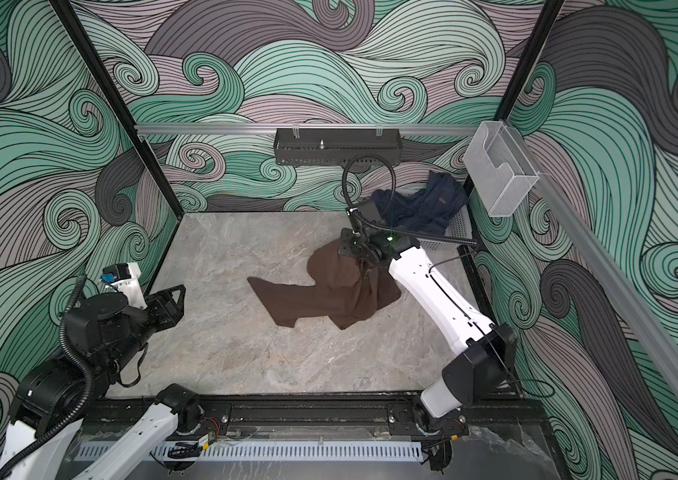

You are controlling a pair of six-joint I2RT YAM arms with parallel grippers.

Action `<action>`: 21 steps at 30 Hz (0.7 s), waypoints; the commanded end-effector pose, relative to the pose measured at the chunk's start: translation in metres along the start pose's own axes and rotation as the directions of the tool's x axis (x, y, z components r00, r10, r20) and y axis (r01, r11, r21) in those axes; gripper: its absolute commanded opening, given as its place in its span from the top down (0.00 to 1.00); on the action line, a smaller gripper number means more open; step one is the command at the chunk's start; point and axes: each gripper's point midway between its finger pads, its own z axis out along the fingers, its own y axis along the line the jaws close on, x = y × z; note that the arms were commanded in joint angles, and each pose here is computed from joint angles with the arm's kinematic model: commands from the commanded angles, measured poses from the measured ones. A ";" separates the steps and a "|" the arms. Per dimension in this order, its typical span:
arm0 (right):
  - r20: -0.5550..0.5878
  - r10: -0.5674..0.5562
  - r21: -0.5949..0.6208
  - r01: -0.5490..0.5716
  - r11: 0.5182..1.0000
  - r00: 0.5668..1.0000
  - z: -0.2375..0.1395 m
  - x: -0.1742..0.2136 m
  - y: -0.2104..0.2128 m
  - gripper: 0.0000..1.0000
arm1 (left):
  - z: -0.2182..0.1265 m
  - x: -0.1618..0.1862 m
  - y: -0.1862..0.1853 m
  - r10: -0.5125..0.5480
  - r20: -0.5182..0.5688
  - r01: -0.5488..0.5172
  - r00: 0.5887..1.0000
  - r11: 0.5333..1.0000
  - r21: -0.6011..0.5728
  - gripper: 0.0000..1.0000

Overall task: Fold and stack the trousers
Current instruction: 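Lift the brown trousers out and drop them on the table with the right gripper, then grasp a trouser leg with the left gripper while the right gripper grasps the waistband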

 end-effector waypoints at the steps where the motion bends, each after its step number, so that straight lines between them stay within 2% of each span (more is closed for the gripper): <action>1: 0.089 0.033 0.057 -0.038 0.998 0.995 -0.019 -0.007 -0.030 0.30 | 0.007 0.012 -0.004 0.015 -0.060 -0.014 0.998 1.000 0.011 0.35; 5: 0.050 -0.009 0.229 -0.002 0.973 0.999 -0.038 0.012 -0.073 0.02 | 0.015 0.022 -0.008 0.028 -0.107 -0.026 0.994 0.999 0.025 0.23; 8: 0.046 -0.025 0.307 0.009 0.952 0.999 -0.059 0.022 -0.098 0.01 | 0.024 0.032 -0.014 0.036 -0.155 -0.030 0.987 0.999 0.043 0.22; 11: 0.049 -0.022 0.316 0.006 0.949 0.999 -0.075 0.037 -0.112 0.01 | 0.040 0.049 -0.022 0.040 -0.226 -0.025 0.973 0.997 0.070 0.22; 15: 0.018 -0.003 0.284 -0.002 0.959 1.000 -0.085 0.065 -0.120 0.01 | 0.068 0.078 -0.037 0.021 -0.339 0.018 0.940 0.994 0.112 0.22; 21: -0.004 0.026 0.220 -0.025 0.975 1.000 -0.092 0.102 -0.129 0.01 | 0.115 0.123 -0.059 -0.078 -0.478 0.156 0.875 0.979 0.127 0.18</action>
